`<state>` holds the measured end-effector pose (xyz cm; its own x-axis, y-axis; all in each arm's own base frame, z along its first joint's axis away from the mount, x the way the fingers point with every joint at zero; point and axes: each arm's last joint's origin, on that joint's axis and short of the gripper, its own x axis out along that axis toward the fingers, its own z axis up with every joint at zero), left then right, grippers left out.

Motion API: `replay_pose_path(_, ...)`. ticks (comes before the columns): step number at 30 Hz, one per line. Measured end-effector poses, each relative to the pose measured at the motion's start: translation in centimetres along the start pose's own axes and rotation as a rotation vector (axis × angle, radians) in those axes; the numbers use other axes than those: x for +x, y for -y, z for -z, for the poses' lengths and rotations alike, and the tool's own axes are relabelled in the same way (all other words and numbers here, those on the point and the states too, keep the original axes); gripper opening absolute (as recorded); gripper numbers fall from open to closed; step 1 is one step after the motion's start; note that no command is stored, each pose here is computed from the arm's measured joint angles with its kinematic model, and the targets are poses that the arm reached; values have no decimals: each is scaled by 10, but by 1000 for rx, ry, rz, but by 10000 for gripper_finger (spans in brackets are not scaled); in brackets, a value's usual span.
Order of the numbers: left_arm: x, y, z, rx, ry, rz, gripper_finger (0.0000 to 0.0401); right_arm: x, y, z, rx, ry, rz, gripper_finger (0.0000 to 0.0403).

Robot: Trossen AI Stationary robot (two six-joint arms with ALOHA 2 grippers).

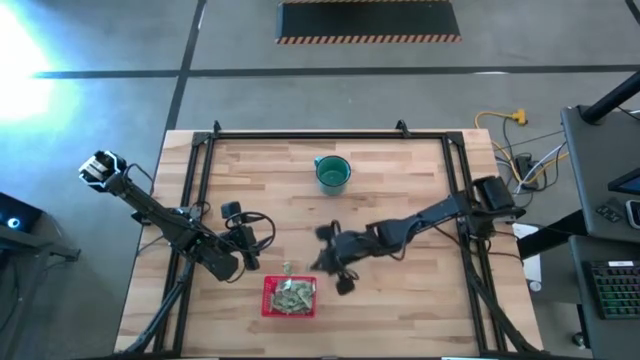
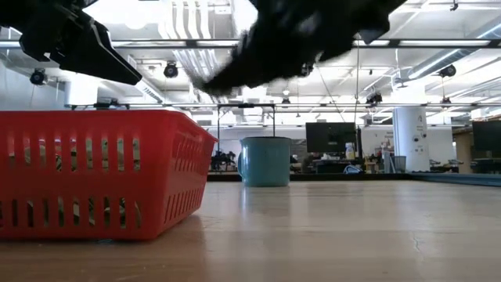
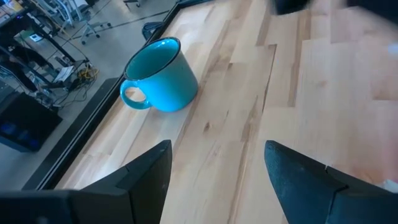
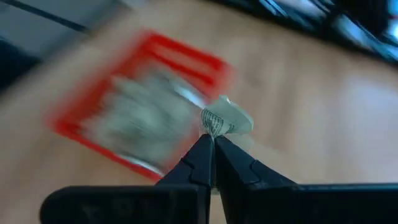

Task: Pick and place items into bin
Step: Put the green stevia packet into the red bin

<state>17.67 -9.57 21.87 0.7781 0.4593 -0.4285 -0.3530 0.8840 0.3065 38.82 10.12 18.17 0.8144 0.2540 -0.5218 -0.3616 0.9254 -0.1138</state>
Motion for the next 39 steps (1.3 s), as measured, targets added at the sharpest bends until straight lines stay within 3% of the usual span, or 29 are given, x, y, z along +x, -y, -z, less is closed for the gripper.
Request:
replay_pose_path(4, 0, 0, -1, -6, 4, 1, 239, 4, -13, -8, -52, 119, -141, 8)
replay_pose_path(12, 0, 1, -2, -20, 9, 15, 239, 23, -17, -5, -18, 180, -157, 8)
replay_pose_path(20, -1, 8, 3, -11, -95, 245, 239, 35, -18, -4, 3, 102, -215, 12)
replay_pose_path(29, 4, 8, 19, 23, -133, 260, 239, 34, -14, -5, 75, 93, -289, 99)
replay_pose_path(34, 5, 13, 26, -3, -147, 361, 239, 32, -11, -13, 77, 102, -282, 148)
replay_pose_path(37, 7, 16, 31, 16, -134, 444, 239, 21, -6, -22, 93, 56, -236, 161)
replay_pose_path(39, 9, 19, 35, 32, -97, 496, 239, 11, 0, -29, 112, -4, -141, 164)
